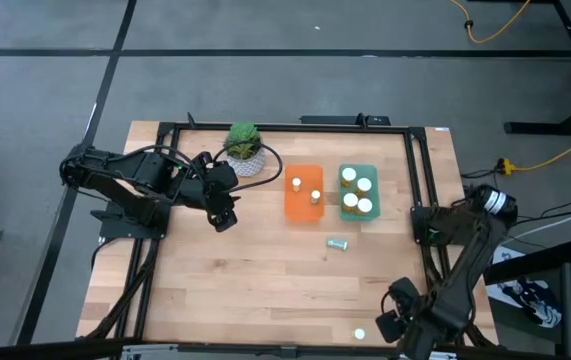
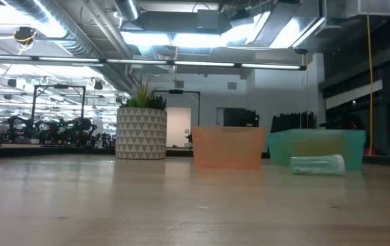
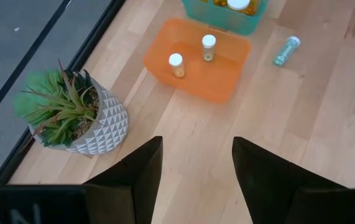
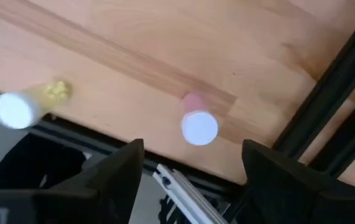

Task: Pick and place medicine bottles into bin by pill shape (circle, oval)
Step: Put the small pink bottle into the orange bin

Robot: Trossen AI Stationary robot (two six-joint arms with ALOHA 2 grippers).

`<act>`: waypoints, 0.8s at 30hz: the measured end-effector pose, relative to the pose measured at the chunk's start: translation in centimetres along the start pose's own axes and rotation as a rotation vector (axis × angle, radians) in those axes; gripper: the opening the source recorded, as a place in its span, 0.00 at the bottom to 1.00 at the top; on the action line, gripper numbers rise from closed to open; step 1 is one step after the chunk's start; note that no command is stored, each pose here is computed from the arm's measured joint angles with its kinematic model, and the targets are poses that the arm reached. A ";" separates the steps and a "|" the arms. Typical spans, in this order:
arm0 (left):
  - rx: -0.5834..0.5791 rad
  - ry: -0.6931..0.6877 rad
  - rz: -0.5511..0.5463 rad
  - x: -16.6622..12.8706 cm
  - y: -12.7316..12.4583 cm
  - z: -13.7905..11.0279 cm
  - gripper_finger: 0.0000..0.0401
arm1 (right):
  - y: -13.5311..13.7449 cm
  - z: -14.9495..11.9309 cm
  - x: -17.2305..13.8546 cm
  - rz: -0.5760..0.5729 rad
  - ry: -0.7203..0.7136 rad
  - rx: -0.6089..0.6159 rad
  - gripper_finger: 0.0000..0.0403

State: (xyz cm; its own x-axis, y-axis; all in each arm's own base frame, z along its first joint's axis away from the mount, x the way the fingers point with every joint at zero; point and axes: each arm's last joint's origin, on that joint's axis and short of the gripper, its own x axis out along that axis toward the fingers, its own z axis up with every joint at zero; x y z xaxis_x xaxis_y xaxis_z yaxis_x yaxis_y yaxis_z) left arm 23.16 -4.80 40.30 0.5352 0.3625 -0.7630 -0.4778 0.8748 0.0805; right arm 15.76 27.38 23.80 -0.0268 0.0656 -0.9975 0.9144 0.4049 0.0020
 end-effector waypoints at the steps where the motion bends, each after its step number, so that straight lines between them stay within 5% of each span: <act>1: 0.000 -0.001 -0.001 0.0 0.0 0.0 0.47 | 0.0 -0.3 0.3 -0.007 -0.005 0.008 0.68; 24: -0.002 -0.004 -0.003 0.0 0.0 0.0 0.47 | 0.1 -1.1 5.9 -0.091 -0.042 0.077 0.62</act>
State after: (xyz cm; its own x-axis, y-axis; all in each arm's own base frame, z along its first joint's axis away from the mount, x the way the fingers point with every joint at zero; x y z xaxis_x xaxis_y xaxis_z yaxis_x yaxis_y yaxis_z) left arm 23.21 -4.81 40.33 0.5395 0.3614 -0.7605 -0.4778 0.8751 0.0769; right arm 15.26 28.77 17.95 -0.0961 -0.0071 -0.9953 0.9374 0.3358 -0.0929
